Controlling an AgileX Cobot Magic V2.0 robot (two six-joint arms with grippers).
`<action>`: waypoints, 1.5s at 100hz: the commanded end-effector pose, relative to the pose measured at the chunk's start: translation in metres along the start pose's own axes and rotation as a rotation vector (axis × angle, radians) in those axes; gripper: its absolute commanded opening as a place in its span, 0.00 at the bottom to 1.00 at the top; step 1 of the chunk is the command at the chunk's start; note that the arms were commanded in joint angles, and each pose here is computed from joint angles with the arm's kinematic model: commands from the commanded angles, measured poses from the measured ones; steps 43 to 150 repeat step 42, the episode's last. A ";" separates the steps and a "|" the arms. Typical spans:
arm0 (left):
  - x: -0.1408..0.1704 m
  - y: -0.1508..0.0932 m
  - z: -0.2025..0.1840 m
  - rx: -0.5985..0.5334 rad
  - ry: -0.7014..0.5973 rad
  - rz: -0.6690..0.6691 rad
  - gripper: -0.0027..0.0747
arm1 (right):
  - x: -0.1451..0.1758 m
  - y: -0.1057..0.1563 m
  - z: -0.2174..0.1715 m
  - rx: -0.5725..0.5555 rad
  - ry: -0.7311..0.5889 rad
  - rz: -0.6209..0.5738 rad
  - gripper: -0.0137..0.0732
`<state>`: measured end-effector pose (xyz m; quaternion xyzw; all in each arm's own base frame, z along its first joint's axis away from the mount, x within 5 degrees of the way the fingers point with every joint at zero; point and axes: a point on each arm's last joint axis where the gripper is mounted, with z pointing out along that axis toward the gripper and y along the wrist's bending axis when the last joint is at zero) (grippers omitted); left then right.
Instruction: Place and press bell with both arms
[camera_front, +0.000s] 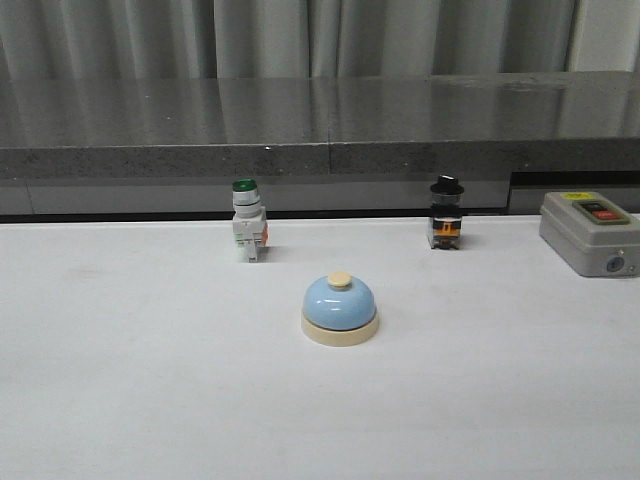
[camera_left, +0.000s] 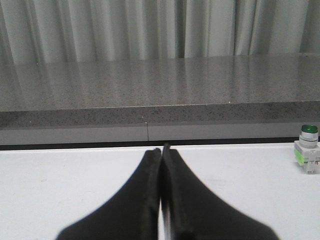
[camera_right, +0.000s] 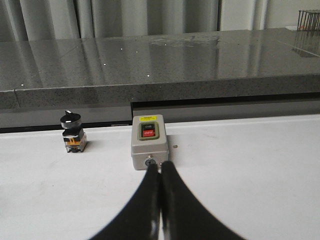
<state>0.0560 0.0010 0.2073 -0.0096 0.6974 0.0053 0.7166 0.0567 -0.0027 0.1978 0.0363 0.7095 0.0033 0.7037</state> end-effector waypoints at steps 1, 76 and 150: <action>0.006 0.000 -0.001 -0.002 -0.062 -0.005 0.01 | -0.013 0.001 -0.003 -0.002 -0.115 0.007 0.09; 0.006 0.000 -0.001 0.002 -0.062 -0.005 0.01 | -0.013 0.001 -0.003 -0.002 -0.115 0.007 0.09; 0.006 0.000 -0.001 0.002 -0.062 -0.005 0.01 | -0.013 0.001 -0.003 -0.002 -0.115 0.007 0.09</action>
